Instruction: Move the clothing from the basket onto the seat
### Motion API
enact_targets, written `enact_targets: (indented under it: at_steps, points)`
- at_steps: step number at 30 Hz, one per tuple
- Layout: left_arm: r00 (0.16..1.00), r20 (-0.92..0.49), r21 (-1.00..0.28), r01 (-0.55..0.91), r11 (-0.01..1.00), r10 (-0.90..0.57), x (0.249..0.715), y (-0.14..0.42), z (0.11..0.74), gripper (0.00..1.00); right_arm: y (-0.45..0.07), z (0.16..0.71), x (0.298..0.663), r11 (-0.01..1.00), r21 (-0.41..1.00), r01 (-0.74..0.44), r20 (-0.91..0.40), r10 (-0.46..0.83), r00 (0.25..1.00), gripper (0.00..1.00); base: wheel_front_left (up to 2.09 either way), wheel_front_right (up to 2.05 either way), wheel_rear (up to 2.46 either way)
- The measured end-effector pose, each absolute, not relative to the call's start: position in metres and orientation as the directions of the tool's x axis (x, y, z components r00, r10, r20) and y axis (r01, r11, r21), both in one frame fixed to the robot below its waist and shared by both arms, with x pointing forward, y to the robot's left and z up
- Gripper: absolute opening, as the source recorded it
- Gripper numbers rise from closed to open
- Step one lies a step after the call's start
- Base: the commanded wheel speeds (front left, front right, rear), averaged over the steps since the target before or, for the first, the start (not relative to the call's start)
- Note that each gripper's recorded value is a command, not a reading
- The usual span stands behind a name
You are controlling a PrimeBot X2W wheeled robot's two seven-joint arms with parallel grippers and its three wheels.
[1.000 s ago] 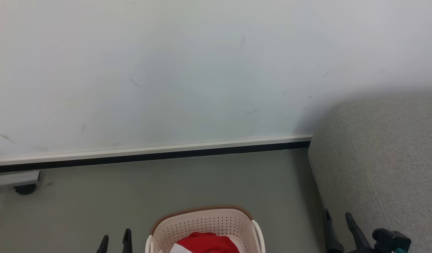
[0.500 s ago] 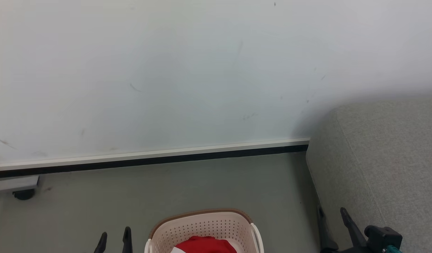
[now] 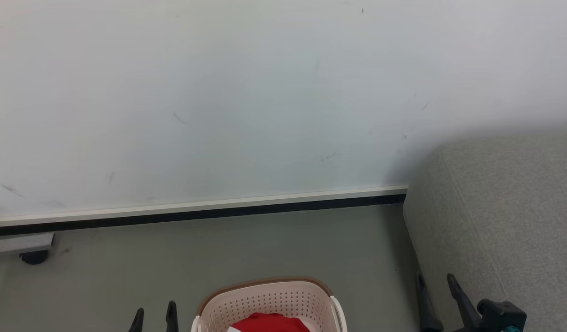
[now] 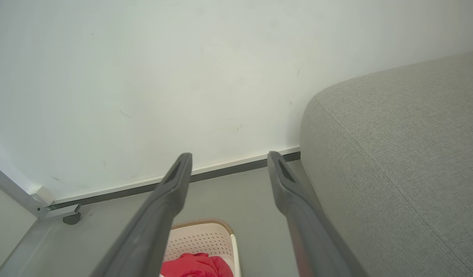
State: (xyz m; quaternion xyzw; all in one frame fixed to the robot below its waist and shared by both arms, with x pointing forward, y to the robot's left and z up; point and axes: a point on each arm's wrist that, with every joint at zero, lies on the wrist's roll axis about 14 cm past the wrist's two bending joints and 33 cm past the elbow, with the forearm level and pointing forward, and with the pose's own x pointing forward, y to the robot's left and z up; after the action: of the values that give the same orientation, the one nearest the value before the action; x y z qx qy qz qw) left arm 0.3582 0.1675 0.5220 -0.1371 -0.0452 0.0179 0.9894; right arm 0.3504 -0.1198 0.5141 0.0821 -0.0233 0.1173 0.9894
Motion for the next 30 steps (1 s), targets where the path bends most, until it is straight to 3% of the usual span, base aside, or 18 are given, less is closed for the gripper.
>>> enact_targets:
  at_steps: [30]
  points:
    - [0.996, 0.078, -0.262, -0.022, 0.965, 0.044, 0.3576, 0.1613, 0.5253, 1.0, -0.1162, 0.5084, 0.3525, 0.956, 0.164, -0.243, 0.054, 0.238, 0.97, 1.0, 0.0, 0.0, 0.0]
